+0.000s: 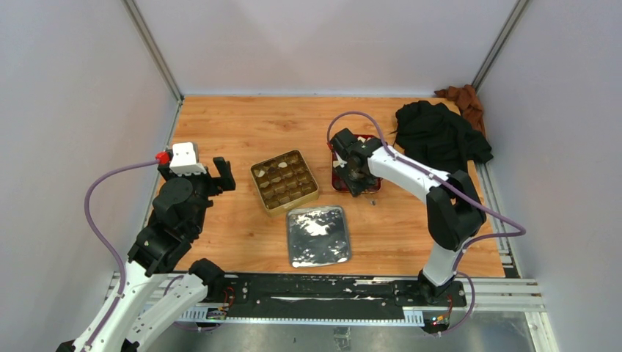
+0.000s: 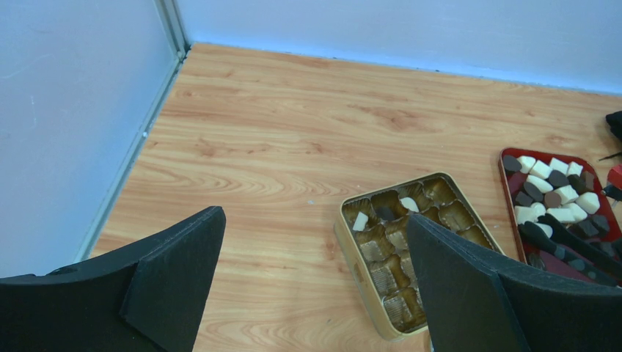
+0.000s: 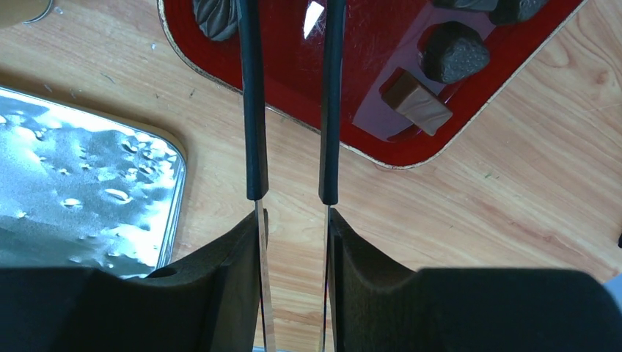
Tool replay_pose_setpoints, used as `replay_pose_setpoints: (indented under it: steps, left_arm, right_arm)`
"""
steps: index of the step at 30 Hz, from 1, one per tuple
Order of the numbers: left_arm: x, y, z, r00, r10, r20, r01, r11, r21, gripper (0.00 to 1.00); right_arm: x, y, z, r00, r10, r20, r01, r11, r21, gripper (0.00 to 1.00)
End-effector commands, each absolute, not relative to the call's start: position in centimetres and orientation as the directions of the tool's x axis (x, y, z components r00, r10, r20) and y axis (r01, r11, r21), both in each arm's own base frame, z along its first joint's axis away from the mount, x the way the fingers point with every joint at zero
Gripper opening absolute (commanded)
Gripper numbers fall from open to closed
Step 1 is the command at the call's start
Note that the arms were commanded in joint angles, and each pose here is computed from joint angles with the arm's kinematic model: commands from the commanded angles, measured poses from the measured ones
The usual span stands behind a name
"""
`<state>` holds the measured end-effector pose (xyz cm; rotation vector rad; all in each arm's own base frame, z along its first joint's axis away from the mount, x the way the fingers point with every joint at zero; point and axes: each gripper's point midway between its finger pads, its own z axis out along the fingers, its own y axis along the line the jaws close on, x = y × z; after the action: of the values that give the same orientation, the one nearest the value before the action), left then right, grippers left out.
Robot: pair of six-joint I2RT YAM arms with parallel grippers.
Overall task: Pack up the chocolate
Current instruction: Pick up the fake chocolate from the plate.
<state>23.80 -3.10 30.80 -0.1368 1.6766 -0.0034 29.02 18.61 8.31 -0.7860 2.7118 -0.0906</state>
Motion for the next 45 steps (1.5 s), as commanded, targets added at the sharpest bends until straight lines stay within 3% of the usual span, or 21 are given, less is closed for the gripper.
replay_pose_setpoints:
  steps: [1, 23, 45]
  left_arm:
    - [23.9, -2.8, 31.1, -0.084, -0.101, -0.991, -0.104, 0.99, -0.092, 1.0]
    - [23.9, -2.9, 31.1, -0.084, -0.103, -0.991, -0.099, 0.991, -0.094, 1.0]
    - [23.9, -2.9, 31.0, -0.085, -0.103, -0.991, -0.097, 0.991, -0.094, 1.0]
  right_arm:
    - [29.8, 18.1, 8.8, -0.801, -0.523, -0.291, -0.498, 0.852, -0.159, 0.38]
    - [28.8, 17.2, 11.9, -0.792, -0.507, -0.34, -0.484, 0.861, -0.157, 0.31]
    - [30.1, 23.0, 15.5, -0.716, -0.542, -0.44, -0.559, 0.823, -0.104, 0.3]
